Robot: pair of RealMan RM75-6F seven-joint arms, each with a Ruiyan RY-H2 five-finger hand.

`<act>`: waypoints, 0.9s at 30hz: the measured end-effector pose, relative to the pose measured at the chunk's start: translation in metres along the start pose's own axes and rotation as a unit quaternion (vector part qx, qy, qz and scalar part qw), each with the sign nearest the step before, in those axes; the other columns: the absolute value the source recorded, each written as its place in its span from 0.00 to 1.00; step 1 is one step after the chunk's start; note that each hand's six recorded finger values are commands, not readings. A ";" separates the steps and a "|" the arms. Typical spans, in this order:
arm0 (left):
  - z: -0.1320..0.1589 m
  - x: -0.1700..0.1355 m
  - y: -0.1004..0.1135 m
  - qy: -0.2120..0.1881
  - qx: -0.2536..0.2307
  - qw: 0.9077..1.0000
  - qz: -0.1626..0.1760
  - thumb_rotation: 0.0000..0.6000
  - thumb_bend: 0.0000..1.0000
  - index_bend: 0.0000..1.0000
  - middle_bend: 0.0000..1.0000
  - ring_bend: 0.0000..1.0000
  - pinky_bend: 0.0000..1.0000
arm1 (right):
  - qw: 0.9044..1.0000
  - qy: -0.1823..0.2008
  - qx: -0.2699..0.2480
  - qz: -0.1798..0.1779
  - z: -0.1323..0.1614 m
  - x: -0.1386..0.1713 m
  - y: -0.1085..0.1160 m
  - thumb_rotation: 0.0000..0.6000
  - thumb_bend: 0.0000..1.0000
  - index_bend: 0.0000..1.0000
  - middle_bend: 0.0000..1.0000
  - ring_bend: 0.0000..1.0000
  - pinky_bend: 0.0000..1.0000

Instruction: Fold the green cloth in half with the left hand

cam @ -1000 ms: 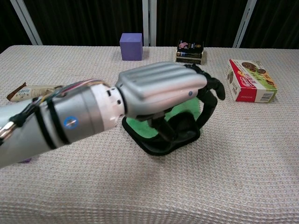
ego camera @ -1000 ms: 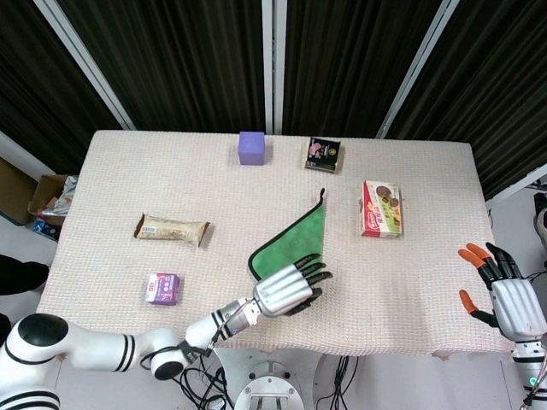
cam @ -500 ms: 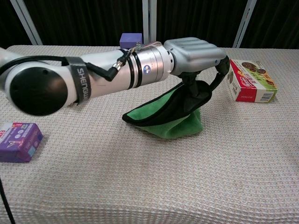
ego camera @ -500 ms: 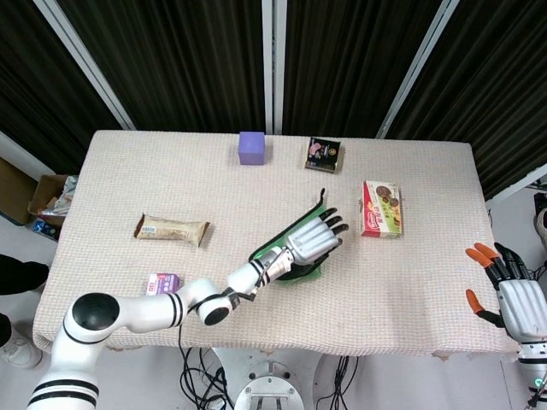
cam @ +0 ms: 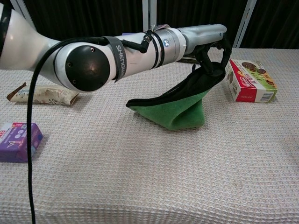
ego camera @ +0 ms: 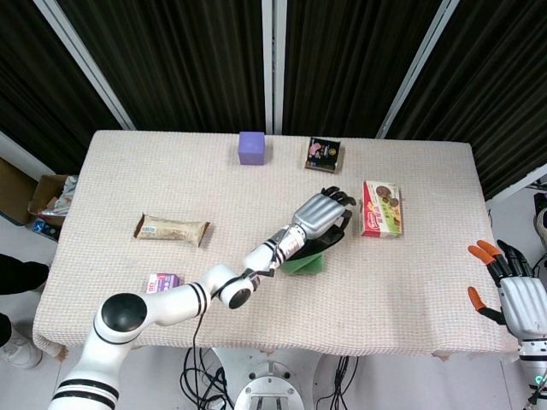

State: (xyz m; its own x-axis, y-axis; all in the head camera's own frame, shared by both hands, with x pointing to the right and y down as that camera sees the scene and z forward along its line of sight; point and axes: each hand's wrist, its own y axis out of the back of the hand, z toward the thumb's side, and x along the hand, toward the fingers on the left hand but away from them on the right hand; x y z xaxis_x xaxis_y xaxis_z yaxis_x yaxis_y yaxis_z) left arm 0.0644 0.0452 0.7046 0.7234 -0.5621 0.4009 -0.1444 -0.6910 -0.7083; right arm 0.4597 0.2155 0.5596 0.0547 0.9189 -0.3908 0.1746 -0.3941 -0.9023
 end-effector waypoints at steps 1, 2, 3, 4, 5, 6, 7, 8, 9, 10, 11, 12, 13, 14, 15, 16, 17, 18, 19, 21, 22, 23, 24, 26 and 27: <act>0.000 0.001 0.000 0.002 -0.012 1.000 0.001 1.00 0.47 0.55 0.19 0.13 0.10 | 1.000 0.000 0.000 0.000 0.000 0.000 0.000 1.00 0.30 0.19 0.12 0.00 0.09; 0.000 0.003 0.000 0.004 -0.024 1.000 0.002 1.00 0.47 0.55 0.19 0.13 0.10 | 1.000 0.000 0.001 0.000 0.001 0.000 0.000 1.00 0.30 0.19 0.12 0.00 0.09; -0.001 0.005 0.000 0.008 -0.038 0.999 0.004 1.00 0.47 0.55 0.19 0.13 0.10 | 1.000 -0.001 0.002 0.000 0.001 0.000 0.001 1.00 0.30 0.19 0.12 0.00 0.09; -0.001 0.006 0.000 0.012 -0.047 0.999 0.006 1.00 0.47 0.55 0.19 0.13 0.10 | 1.000 -0.001 0.002 -0.001 0.001 0.000 0.001 1.00 0.30 0.19 0.12 0.00 0.09; -0.003 0.008 0.000 0.015 -0.055 0.998 0.008 1.00 0.47 0.54 0.19 0.13 0.10 | 1.000 -0.002 0.003 -0.001 0.001 0.000 0.001 1.00 0.30 0.19 0.12 0.00 0.09; -0.005 0.010 0.000 0.021 -0.063 0.998 0.010 1.00 0.47 0.54 0.19 0.13 0.10 | 1.000 -0.003 0.003 -0.002 0.001 0.000 0.002 1.00 0.30 0.19 0.12 0.00 0.09; -0.006 0.011 0.001 0.025 -0.069 0.997 0.011 1.00 0.47 0.54 0.19 0.13 0.10 | 1.000 -0.003 0.004 -0.002 0.000 0.001 0.002 1.00 0.30 0.19 0.12 0.00 0.09; -0.008 0.012 0.001 0.030 -0.076 0.997 0.012 1.00 0.47 0.54 0.19 0.13 0.10 | 1.000 -0.003 0.004 -0.003 0.000 0.001 0.003 1.00 0.30 0.19 0.12 0.00 0.09; -0.010 0.014 0.002 0.035 -0.085 0.996 0.013 1.00 0.47 0.54 0.19 0.13 0.10 | 1.000 -0.004 0.005 -0.003 0.001 0.001 0.003 1.00 0.30 0.19 0.12 0.00 0.09; -0.012 0.015 0.002 0.039 -0.091 0.995 0.013 1.00 0.47 0.54 0.19 0.13 0.10 | 1.000 -0.004 0.005 -0.004 0.001 0.000 0.004 1.00 0.30 0.19 0.12 0.00 0.09; -0.013 0.016 0.002 0.043 -0.097 0.994 0.013 1.00 0.47 0.54 0.19 0.13 0.10 | 1.000 -0.004 0.005 -0.004 0.001 0.000 0.004 1.00 0.30 0.19 0.12 0.00 0.09; -0.014 0.018 0.001 0.048 -0.102 0.994 0.011 1.00 0.47 0.54 0.19 0.13 0.10 | 1.000 -0.003 0.005 -0.004 0.001 0.000 0.004 1.00 0.30 0.19 0.12 0.00 0.09; -0.016 0.019 0.001 0.052 -0.102 0.993 0.010 1.00 0.47 0.53 0.19 0.13 0.10 | 1.000 -0.003 0.006 -0.004 0.001 0.000 0.004 1.00 0.30 0.19 0.12 0.00 0.09; -0.017 0.020 0.001 0.055 -0.101 0.993 0.009 1.00 0.47 0.52 0.19 0.13 0.10 | 1.000 -0.003 0.006 -0.004 0.002 0.000 0.004 1.00 0.30 0.19 0.12 0.00 0.09; -0.019 0.021 0.000 0.059 -0.099 0.993 0.008 1.00 0.47 0.51 0.18 0.13 0.10 | 1.000 -0.003 0.006 -0.004 0.002 0.000 0.004 1.00 0.30 0.19 0.12 0.00 0.09; -0.022 0.021 0.000 0.064 -0.099 0.993 0.007 1.00 0.47 0.49 0.18 0.13 0.10 | 1.000 -0.003 0.006 -0.004 0.002 0.000 0.004 1.00 0.30 0.19 0.12 0.00 0.09; -0.024 0.022 -0.001 0.069 -0.100 0.993 0.006 1.00 0.47 0.48 0.18 0.13 0.10 | 1.000 -0.003 0.007 -0.004 0.002 0.000 0.004 1.00 0.30 0.19 0.12 0.00 0.09; -0.027 0.023 -0.003 0.077 -0.103 0.992 0.004 1.00 0.47 0.46 0.18 0.13 0.10 | 1.000 -0.004 0.007 -0.004 0.002 -0.001 0.005 1.00 0.30 0.19 0.12 0.00 0.09; -0.030 0.023 -0.004 0.084 -0.107 0.991 0.003 1.00 0.47 0.43 0.17 0.13 0.10 | 1.000 -0.005 0.008 -0.004 0.002 -0.001 0.005 1.00 0.30 0.19 0.12 0.00 0.09; -0.036 0.024 -0.008 0.099 -0.117 0.988 -0.001 1.00 0.47 0.40 0.16 0.13 0.10 | 1.000 -0.005 0.008 -0.003 0.002 -0.001 0.005 1.00 0.30 0.19 0.12 0.00 0.09; -0.039 0.024 -0.010 0.106 -0.120 0.987 -0.002 1.00 0.47 0.40 0.16 0.13 0.10 | 1.000 -0.005 0.009 -0.003 0.002 -0.001 0.005 1.00 0.30 0.19 0.12 0.00 0.09; -0.041 0.024 -0.012 0.112 -0.122 0.986 -0.003 1.00 0.46 0.39 0.16 0.13 0.10 | 1.000 -0.006 0.009 -0.003 0.002 -0.002 0.005 1.00 0.30 0.19 0.12 0.00 0.09; -0.044 0.024 -0.014 0.120 -0.123 0.985 -0.004 1.00 0.46 0.38 0.15 0.13 0.10 | 1.000 -0.006 0.010 -0.002 0.002 -0.002 0.005 1.00 0.30 0.19 0.12 0.00 0.09; -0.048 0.024 -0.017 0.130 -0.119 0.984 -0.004 1.00 0.45 0.35 0.15 0.13 0.10 | 1.000 -0.005 0.011 -0.002 0.003 -0.003 0.005 1.00 0.30 0.19 0.12 0.00 0.09; -0.051 0.024 -0.018 0.136 -0.115 0.984 -0.003 1.00 0.45 0.34 0.15 0.13 0.10 | 1.000 -0.004 0.011 -0.002 0.004 -0.004 0.005 1.00 0.30 0.19 0.12 0.00 0.09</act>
State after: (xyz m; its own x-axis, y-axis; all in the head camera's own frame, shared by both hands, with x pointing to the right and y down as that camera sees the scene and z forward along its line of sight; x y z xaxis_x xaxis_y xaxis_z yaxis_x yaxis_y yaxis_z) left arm 0.0499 0.0208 0.7565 0.5221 -0.6362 0.5680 -0.3114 -0.7622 -0.5676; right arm 0.4566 0.2101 0.5559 0.0458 0.9202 -0.3889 0.1532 -0.3911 -0.9075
